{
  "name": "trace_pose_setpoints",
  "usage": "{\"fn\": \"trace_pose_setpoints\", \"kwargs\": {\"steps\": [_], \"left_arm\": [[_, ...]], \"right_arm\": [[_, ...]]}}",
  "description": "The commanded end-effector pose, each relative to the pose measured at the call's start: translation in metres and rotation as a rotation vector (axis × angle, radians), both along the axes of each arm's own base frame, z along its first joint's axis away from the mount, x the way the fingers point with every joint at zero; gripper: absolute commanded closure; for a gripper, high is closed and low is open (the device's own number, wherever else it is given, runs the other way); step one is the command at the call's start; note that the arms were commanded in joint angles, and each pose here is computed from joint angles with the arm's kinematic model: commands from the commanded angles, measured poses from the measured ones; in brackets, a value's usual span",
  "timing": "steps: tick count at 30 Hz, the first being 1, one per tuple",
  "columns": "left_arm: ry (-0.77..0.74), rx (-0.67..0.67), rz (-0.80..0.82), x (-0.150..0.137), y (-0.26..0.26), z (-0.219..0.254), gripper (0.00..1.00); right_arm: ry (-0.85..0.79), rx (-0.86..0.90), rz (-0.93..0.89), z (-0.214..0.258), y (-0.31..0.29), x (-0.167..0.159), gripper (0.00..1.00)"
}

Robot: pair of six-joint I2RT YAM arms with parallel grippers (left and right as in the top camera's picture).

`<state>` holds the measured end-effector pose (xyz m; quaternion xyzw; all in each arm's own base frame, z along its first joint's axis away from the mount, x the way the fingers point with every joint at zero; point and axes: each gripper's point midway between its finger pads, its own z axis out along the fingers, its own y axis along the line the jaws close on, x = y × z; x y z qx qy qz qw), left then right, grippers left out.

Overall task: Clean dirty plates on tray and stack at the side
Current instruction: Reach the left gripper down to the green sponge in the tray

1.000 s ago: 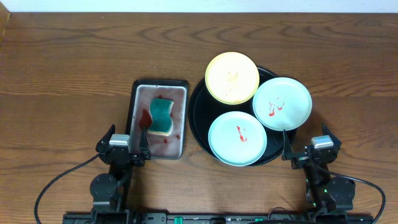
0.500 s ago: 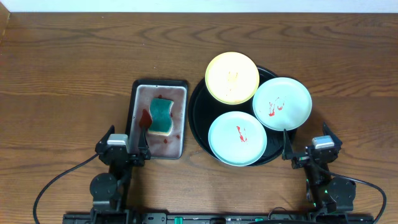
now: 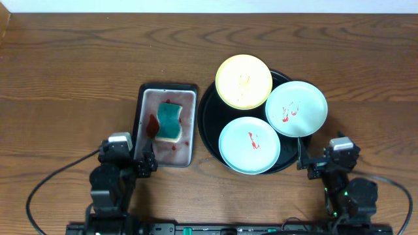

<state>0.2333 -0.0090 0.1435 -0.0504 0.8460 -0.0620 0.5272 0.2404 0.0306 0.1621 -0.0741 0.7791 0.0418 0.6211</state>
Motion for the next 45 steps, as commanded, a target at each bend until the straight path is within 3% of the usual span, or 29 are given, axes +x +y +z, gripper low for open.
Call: {"fn": "trace_pose_setpoints", "kwargs": {"steps": [1,6,13,16,23,32,38,45], "left_arm": [[0.032,-0.047,-0.023,0.002,-0.007,0.018,0.15],[0.167,-0.085,-0.08,0.002,-0.019,0.025,0.15],[0.412,-0.1,-0.076,-0.002,-0.02,0.036,0.15],[0.449,-0.111,-0.086,0.004,-0.022,0.042,0.15],[0.474,-0.111,-0.084,0.015,-0.022,0.035,0.15],[0.21,-0.109,-0.094,0.079,-0.023,0.074,0.17],[0.332,-0.101,-0.126,0.104,-0.035,0.028,0.19],[0.5,-0.004,-0.149,0.11,-0.059,-0.032,0.24]], "right_arm": [[0.048,0.042,-0.009,0.018,0.001,0.003,0.01],[0.226,0.117,0.002,0.024,0.009,0.009,0.01],[0.533,0.064,0.012,0.012,0.011,0.014,0.01],[0.602,0.076,0.036,0.011,0.017,0.021,0.01],[0.628,0.173,0.204,0.015,0.049,0.028,0.01],[0.606,0.175,0.211,0.019,0.05,0.033,0.01],[0.606,0.175,0.211,0.019,0.05,0.033,0.01],[0.608,0.175,0.211,0.018,0.05,0.033,0.01]]}}
